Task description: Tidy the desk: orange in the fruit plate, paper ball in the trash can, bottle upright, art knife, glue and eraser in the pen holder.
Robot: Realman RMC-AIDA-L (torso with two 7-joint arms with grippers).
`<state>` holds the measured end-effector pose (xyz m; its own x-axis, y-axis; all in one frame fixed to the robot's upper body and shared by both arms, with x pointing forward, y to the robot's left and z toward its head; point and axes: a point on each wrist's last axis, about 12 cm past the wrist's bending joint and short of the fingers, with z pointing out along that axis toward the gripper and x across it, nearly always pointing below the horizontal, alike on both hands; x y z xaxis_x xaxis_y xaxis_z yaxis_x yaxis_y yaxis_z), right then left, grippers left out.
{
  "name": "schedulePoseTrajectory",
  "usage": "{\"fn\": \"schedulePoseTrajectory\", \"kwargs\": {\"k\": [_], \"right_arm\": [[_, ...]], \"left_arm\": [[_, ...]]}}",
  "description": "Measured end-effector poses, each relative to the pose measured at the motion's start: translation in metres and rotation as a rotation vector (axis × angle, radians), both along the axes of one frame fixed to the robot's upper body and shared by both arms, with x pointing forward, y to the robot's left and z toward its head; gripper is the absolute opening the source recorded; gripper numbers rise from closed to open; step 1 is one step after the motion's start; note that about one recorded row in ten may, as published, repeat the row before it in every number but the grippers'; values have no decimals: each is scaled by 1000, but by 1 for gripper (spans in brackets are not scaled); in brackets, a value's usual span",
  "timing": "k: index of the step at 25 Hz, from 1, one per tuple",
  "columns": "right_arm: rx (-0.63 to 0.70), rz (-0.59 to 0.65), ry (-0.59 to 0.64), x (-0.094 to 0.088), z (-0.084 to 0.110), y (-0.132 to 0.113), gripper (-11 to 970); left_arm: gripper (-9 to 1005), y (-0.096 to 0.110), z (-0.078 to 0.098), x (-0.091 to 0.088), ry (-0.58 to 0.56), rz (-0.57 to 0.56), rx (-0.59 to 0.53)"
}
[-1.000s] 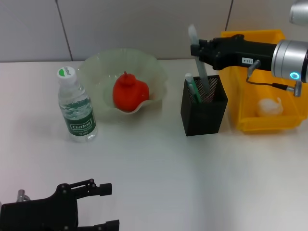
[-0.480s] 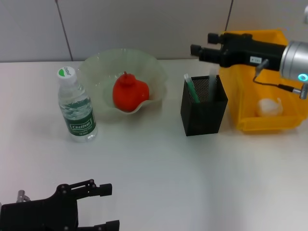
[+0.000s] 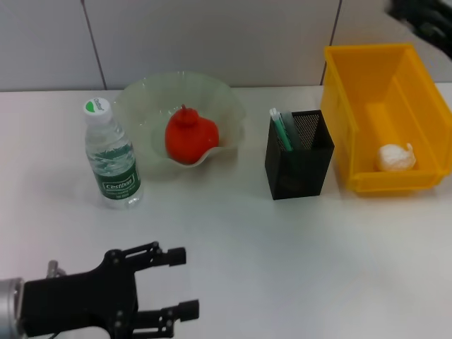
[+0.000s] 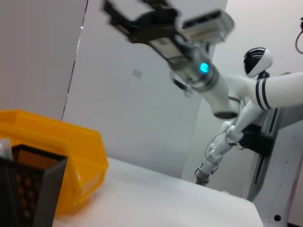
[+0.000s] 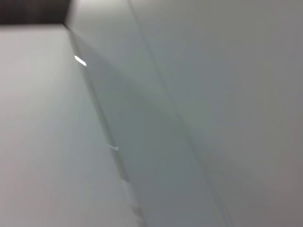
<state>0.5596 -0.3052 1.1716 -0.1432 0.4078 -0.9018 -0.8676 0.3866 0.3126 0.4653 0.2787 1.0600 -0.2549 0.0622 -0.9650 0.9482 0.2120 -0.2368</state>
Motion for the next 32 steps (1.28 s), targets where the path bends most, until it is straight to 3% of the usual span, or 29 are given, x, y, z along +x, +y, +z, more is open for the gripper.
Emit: {"fn": "schedulePoseTrajectory", "kwargs": {"k": [1,4,11,16,21,32], "right_arm": [[8,82,-18,-17,-6,-10,722],[-53,176,20,-33,-20,-16,722],[-279,345,157,-53,-58,-1,722],[-433,383,184,-57,-81,12,722],[-500,371,163,-58,-94,21,722],[-509,375,137,-55,-94,27,722]], "left_arm": [[812,-4,3,5,16,-5,-10],[812,-9,6,16,61,-14,-11],[812,-8,15,29,97,-28,5],[812,-8,15,31,47,-39,29],[812,-9,13,31,35,-39,47],[812,-6,12,31,41,-49,72]]}}
